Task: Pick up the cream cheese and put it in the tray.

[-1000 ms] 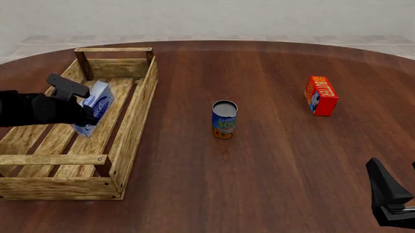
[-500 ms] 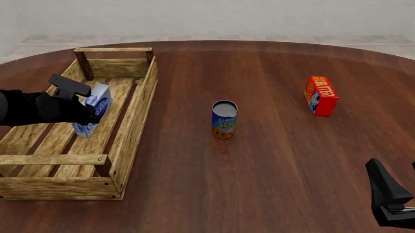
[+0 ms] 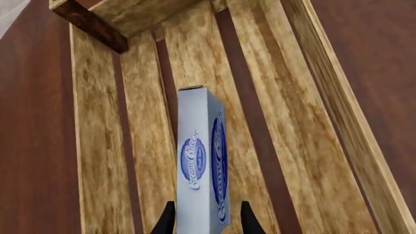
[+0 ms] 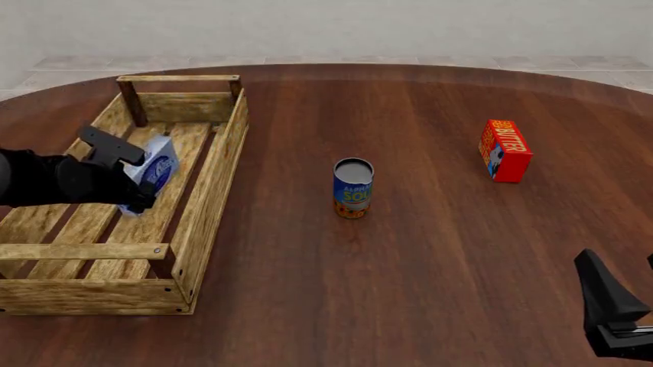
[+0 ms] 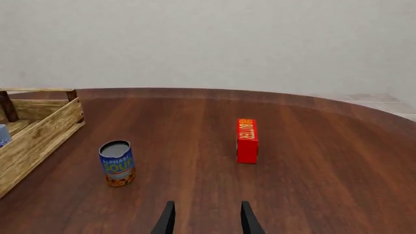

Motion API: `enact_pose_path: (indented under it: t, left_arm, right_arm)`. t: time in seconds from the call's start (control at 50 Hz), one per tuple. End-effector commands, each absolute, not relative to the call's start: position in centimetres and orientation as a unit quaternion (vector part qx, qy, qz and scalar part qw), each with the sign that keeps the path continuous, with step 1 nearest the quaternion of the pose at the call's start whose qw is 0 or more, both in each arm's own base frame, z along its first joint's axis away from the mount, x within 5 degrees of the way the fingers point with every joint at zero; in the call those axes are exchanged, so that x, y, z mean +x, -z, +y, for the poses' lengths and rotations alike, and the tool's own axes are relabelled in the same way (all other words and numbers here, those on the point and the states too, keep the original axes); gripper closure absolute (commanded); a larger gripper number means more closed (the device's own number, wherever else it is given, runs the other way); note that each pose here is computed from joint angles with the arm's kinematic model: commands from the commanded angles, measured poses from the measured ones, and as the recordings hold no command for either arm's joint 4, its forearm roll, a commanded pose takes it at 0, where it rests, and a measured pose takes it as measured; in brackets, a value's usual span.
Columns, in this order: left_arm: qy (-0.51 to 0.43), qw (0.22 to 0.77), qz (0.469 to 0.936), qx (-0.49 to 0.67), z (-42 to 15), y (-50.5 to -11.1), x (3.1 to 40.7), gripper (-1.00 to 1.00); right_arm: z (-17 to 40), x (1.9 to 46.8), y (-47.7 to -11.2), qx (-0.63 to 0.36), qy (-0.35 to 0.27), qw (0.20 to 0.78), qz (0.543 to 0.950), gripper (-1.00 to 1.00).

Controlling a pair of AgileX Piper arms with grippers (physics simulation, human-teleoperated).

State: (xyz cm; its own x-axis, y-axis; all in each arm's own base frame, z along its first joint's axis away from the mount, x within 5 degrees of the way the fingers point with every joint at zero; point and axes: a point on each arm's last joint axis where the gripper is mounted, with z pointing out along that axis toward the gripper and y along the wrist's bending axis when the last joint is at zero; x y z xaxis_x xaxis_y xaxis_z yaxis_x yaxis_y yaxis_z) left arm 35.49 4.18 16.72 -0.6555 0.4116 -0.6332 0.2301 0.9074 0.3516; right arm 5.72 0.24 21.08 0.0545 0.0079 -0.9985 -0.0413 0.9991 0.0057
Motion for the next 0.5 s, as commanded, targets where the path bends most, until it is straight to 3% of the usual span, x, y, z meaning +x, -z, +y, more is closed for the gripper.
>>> enact_pose_path:
  t: [0.02,0.5]
  left_arm:
    - [-0.125,0.376,0.899,0.185,4.1,-17.2,35.1,-1.0]
    - [-0.148,0.407,0.88,0.193,4.6,-21.2,34.4,-1.0]
  right_arm:
    - [0.2,5.7,-21.1,-0.013,-0.017,0.726,0.688,-1.0]
    - [0.3,5.7,-21.1,-0.014,-0.017,0.727,0.686,-1.0]
